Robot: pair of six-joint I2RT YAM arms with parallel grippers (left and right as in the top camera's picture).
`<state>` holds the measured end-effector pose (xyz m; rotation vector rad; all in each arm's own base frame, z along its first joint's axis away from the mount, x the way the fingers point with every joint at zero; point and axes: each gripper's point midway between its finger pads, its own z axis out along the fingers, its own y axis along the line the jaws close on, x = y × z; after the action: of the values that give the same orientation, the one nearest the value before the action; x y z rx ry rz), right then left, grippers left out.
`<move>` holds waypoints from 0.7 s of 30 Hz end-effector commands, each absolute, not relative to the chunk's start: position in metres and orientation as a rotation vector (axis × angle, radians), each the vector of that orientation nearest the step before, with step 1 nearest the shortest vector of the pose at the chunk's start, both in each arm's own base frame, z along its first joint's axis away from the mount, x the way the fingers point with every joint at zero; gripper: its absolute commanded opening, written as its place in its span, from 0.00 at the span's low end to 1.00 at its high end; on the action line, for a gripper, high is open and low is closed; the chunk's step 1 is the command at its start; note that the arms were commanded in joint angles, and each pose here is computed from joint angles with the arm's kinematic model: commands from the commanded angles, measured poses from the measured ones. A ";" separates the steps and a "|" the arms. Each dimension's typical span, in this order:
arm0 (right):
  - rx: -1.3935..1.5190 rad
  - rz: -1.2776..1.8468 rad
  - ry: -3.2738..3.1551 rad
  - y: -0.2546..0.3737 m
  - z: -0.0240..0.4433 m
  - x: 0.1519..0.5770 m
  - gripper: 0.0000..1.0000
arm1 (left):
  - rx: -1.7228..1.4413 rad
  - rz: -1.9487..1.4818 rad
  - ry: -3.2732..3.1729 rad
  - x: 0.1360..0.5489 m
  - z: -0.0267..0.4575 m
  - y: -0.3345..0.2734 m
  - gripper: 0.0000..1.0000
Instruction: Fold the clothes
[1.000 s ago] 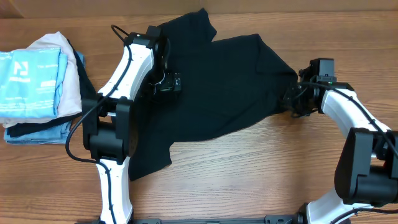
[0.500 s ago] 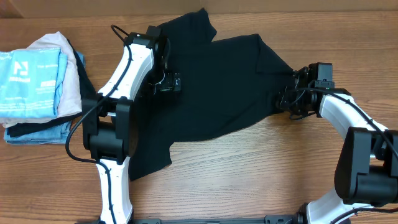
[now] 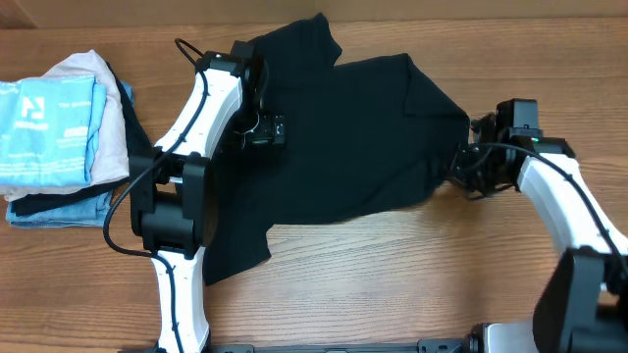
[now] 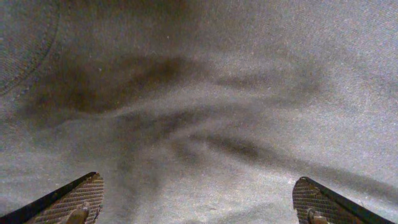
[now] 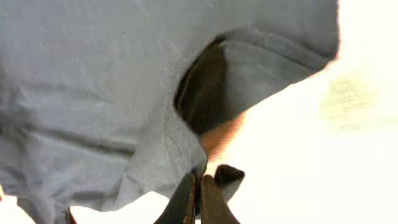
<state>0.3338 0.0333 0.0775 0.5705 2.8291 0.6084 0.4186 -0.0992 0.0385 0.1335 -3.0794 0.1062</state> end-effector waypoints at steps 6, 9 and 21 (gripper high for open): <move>0.867 0.162 3.010 -0.009 0.072 0.273 0.04 | 0.113 0.101 -3.107 0.427 0.041 -0.097 1.00; 0.923 0.092 3.056 -0.013 0.066 0.256 0.04 | 0.113 0.104 -3.113 0.428 0.041 -0.098 1.00; 1.123 -0.089 3.100 -0.022 0.034 0.212 0.38 | 0.107 0.107 -3.121 0.430 0.041 -0.098 1.00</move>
<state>0.2130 -0.0110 0.0331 1.0752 3.1487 0.0203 0.4224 -0.0994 0.0384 0.1320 -3.0951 0.1073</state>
